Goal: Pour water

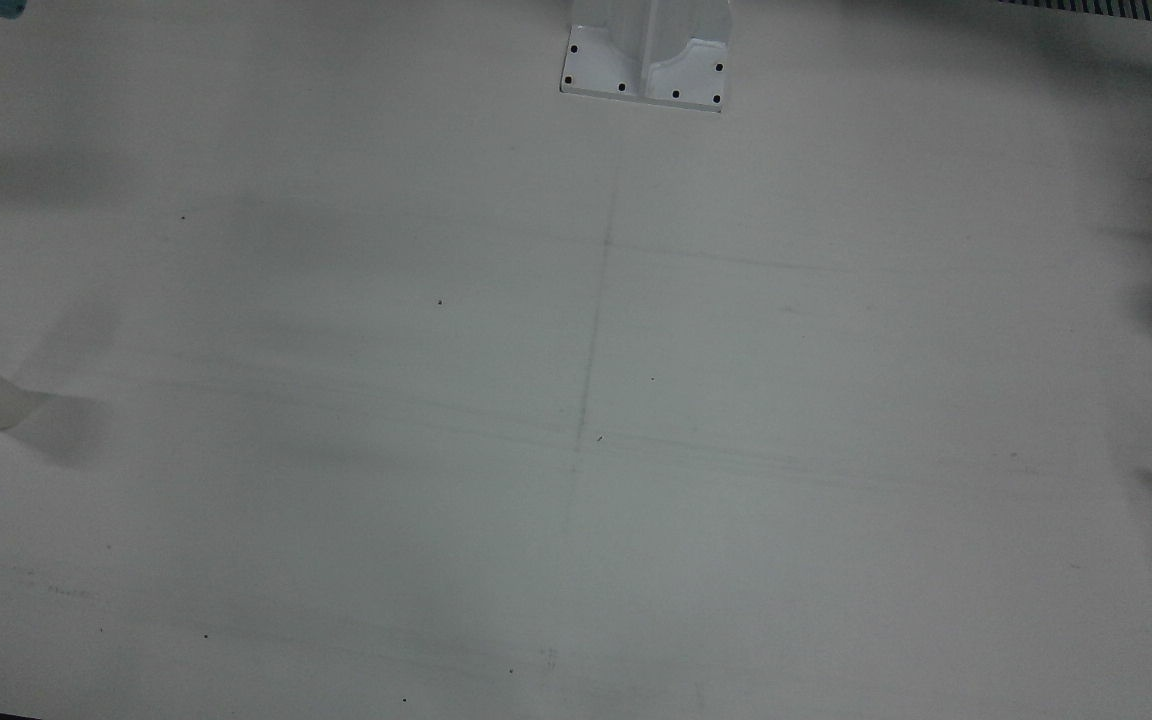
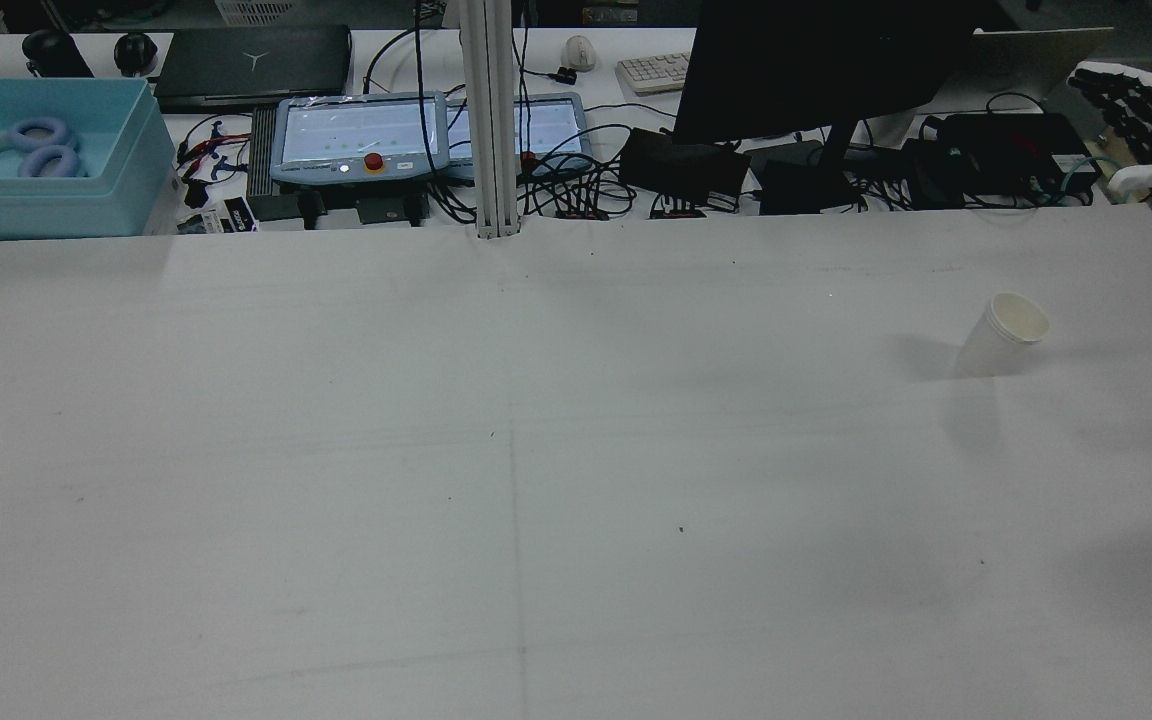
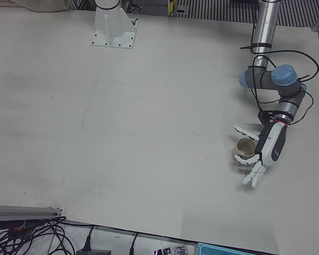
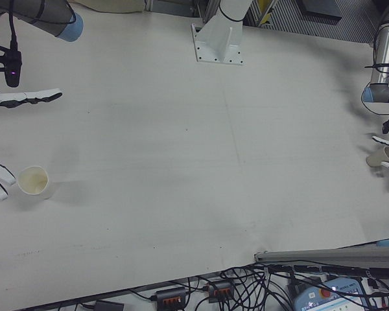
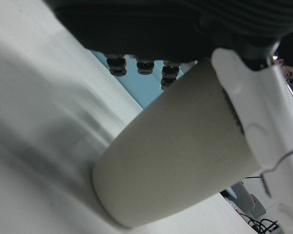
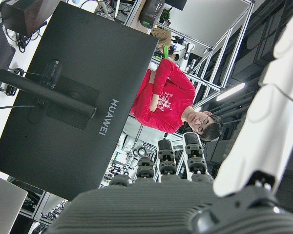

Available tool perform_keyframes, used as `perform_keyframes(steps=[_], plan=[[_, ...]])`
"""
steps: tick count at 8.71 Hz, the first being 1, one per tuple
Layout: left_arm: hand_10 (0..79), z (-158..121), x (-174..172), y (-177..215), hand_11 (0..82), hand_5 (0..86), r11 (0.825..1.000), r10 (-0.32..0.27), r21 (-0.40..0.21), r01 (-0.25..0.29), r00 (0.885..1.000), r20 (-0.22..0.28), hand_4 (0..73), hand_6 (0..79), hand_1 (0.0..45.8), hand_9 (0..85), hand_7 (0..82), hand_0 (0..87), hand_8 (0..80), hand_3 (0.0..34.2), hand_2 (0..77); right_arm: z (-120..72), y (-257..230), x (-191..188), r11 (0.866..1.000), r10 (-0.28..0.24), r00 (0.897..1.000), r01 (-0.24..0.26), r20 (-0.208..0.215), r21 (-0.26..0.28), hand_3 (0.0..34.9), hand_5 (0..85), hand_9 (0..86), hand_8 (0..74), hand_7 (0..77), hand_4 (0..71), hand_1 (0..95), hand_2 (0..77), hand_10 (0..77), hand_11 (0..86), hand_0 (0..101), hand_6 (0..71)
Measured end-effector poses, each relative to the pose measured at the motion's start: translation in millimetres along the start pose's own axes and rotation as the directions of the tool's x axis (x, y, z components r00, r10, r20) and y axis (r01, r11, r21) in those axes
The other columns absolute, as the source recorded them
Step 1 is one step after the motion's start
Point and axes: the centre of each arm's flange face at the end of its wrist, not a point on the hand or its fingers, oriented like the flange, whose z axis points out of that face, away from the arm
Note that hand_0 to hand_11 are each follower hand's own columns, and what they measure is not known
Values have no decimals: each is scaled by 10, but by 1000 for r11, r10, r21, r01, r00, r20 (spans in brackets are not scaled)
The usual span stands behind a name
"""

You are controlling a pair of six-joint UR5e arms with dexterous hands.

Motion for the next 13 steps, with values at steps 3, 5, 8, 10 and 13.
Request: perform_keyframes(steps=[3, 5, 8, 10, 13], plan=[[65, 32, 21, -1, 104, 387, 1000, -3, 18, 3, 1000, -13, 475, 82, 114, 11, 136, 603, 71, 47, 11, -122, 6, -80, 1000, -3, 1000, 3, 10, 1, 0, 185, 76, 60, 175, 125, 115, 5, 0, 5, 501, 93], [65, 48, 41, 7, 98, 387, 1000, -11, 17, 11, 1000, -24, 475, 93, 213, 22, 136, 540, 71, 47, 11, -153, 2, -122, 1000, -3, 1000, 3, 17, 3, 0, 185, 76, 60, 180, 125, 115, 5, 0, 5, 501, 93], [93, 68, 64, 21, 142, 365, 1000, -17, 14, 18, 999, -35, 464, 98, 273, 38, 158, 524, 82, 49, 33, -196, -43, -155, 1000, -5, 1000, 5, 22, 12, 0, 185, 87, 87, 191, 125, 115, 5, 0, 5, 499, 93], [93, 93, 88, 49, 142, 365, 1000, -19, 11, 20, 999, -39, 464, 98, 262, 44, 158, 523, 82, 49, 180, -274, -125, -130, 999, -12, 1000, 12, 13, 29, 0, 185, 93, 82, 191, 120, 98, 5, 0, 5, 498, 93], [76, 217, 233, 223, 125, 365, 999, -32, 0, 32, 998, -46, 464, 104, 251, 38, 169, 552, 82, 48, 213, -499, -744, 198, 995, -38, 998, 41, -41, 95, 0, 175, 93, 82, 175, 87, 93, 5, 0, 5, 485, 93]])
